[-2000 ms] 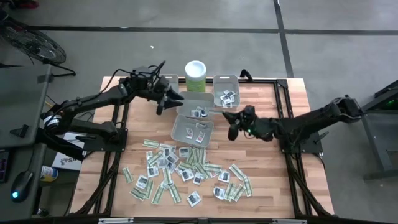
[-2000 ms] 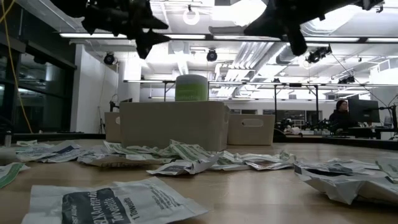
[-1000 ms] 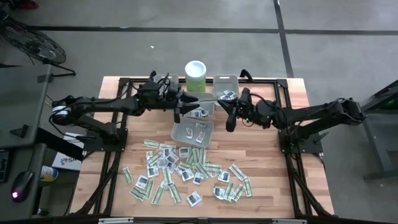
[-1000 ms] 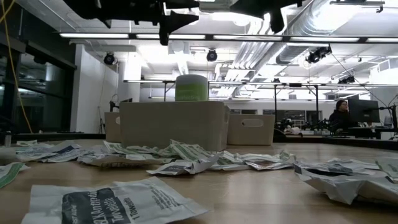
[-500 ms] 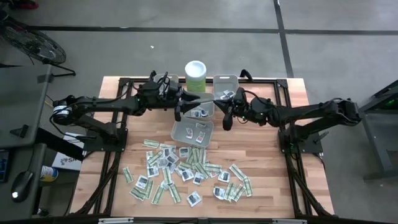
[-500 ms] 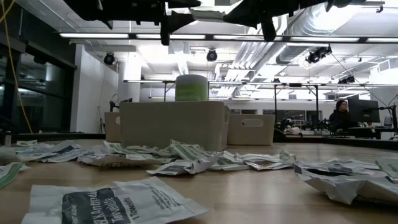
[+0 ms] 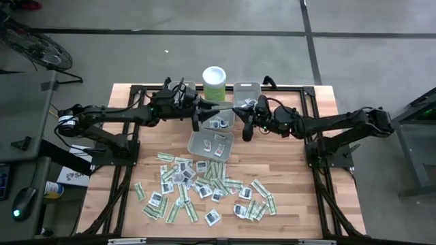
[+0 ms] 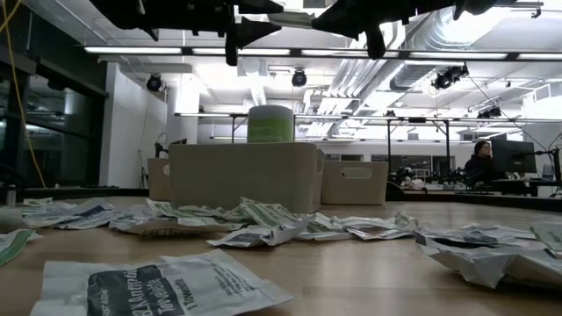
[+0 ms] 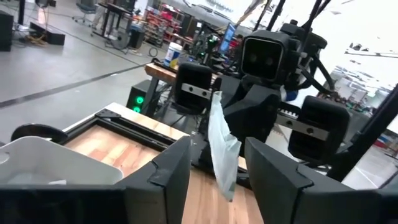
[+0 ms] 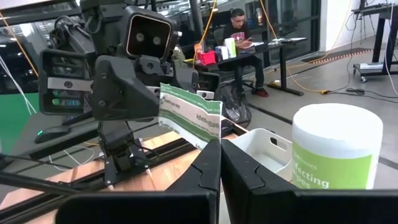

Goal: Pick & Place First Aid Supplies
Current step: Put the bandage pack into the left bin

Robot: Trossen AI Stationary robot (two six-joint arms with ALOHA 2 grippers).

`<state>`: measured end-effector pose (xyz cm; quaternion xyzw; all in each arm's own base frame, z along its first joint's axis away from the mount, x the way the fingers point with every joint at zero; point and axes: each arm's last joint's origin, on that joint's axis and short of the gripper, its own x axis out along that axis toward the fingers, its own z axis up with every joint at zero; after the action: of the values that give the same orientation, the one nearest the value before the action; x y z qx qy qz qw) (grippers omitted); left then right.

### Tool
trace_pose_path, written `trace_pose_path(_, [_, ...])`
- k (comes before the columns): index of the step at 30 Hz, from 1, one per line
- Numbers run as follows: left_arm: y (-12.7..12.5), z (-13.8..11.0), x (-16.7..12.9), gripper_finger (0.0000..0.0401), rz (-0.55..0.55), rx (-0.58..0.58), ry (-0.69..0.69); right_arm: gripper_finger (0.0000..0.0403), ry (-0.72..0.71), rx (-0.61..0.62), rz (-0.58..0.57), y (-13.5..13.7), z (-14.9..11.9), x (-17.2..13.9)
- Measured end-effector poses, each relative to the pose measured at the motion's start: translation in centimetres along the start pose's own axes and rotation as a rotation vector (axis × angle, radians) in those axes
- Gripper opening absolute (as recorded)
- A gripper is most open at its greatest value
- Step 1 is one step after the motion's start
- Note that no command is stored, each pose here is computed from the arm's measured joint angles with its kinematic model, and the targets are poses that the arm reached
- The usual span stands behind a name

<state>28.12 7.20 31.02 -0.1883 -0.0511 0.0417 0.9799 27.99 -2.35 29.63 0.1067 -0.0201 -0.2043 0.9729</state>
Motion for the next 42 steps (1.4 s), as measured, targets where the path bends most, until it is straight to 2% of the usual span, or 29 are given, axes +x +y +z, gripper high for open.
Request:
trace_pose_path(3, [0.0,0.0,0.0,0.0114,0.003,-0.001,0.002,0.0000,0.000,0.000,0.000,0.0,0.0,0.0])
trace_pose_path(9, [0.1,-0.1,0.0,0.0012,0.011,-0.004,0.014,0.0000,-0.004,0.000,-0.019,0.0,0.0,0.0])
trace_pose_path(18, [0.3,-0.5,0.0,0.0004,0.042,-0.004,0.042,0.0007,-0.009,0.002,-0.016,0.0,0.0,0.0])
trace_pose_path(21, [0.3,-0.5,0.0,0.0002,0.046,-0.001,0.049,0.0029,-0.010,0.009,-0.012,0.0,0.1,0.0])
trace_pose_path(25, [0.6,-0.9,-0.1,0.0002,0.085,0.022,0.079,0.0082,-0.005,0.038,-0.016,-0.1,0.1,-0.1])
trace_pose_path(29, [1.2,-1.1,-0.6,0.0001,0.191,0.034,0.129,0.0141,-0.008,0.050,-0.058,-0.5,0.5,-0.4])
trace_pose_path(34, [3.0,-0.9,-2.6,0.0001,0.408,0.021,0.229,0.0195,0.003,0.039,-0.121,-0.9,1.1,-1.4])
trace_pose_path(42, [5.7,-1.1,-5.7,0.0000,0.688,-0.055,0.379,0.0212,0.023,0.043,-0.182,-1.4,1.6,-2.4])
